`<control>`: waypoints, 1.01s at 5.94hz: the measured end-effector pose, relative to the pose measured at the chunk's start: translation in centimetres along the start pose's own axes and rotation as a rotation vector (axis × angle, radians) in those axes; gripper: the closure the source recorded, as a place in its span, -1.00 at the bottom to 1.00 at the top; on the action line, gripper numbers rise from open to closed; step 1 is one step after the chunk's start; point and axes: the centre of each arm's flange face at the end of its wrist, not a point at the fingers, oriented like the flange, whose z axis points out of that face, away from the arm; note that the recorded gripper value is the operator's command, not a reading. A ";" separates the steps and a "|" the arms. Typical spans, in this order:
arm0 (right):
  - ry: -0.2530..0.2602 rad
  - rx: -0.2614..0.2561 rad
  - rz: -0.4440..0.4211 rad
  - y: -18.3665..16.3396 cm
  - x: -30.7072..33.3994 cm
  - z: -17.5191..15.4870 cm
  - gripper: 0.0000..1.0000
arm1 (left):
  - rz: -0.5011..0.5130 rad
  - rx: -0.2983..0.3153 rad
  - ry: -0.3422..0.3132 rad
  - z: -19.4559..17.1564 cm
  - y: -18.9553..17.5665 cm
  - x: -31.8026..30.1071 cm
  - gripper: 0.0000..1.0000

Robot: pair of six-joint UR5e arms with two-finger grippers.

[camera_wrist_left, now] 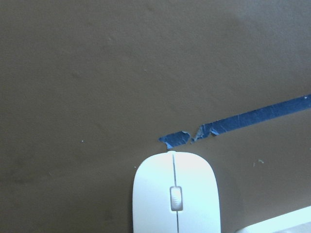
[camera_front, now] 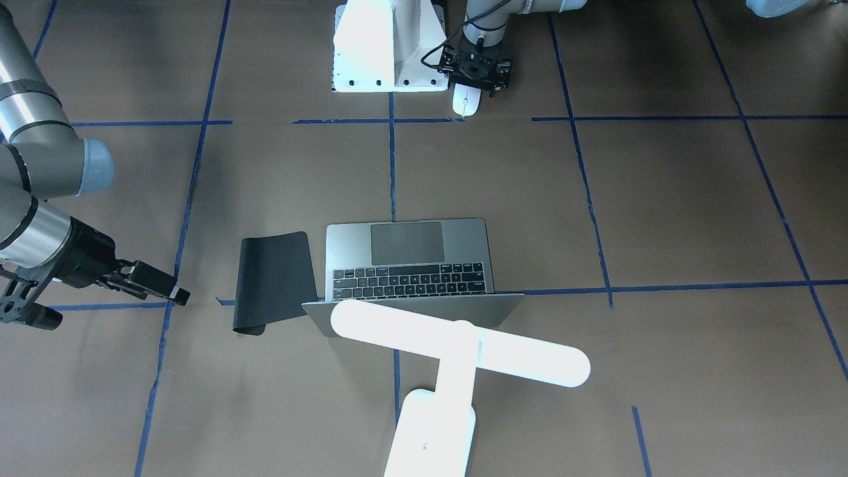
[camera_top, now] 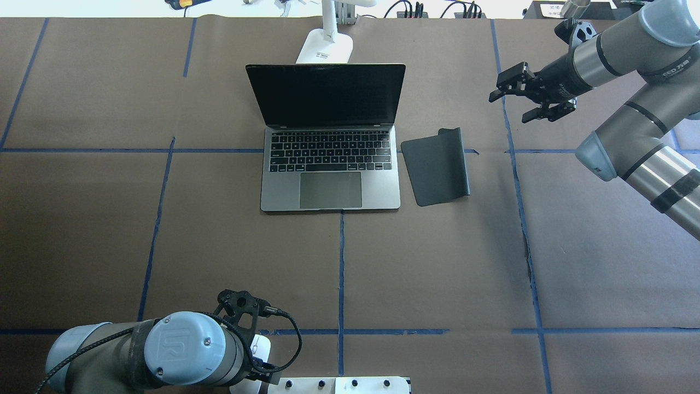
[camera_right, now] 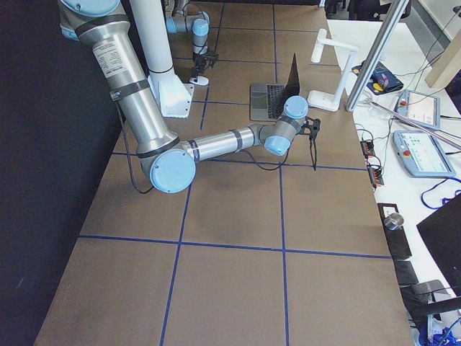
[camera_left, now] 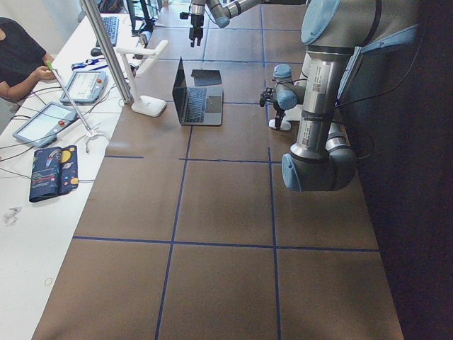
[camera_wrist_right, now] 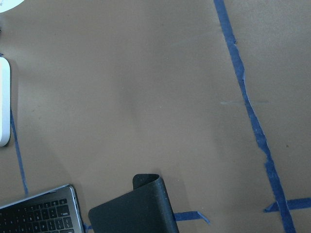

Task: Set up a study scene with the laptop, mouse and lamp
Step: 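Release the pad and raise the right gripper while the left grasps the mouse, then carry the white mouse with the left gripper over the mouse pad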

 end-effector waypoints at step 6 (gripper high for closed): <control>0.004 -0.003 0.003 0.2 0.5 0.2 -1.00 | -0.003 0.000 -0.002 0.7 -0.8 1.0 1.00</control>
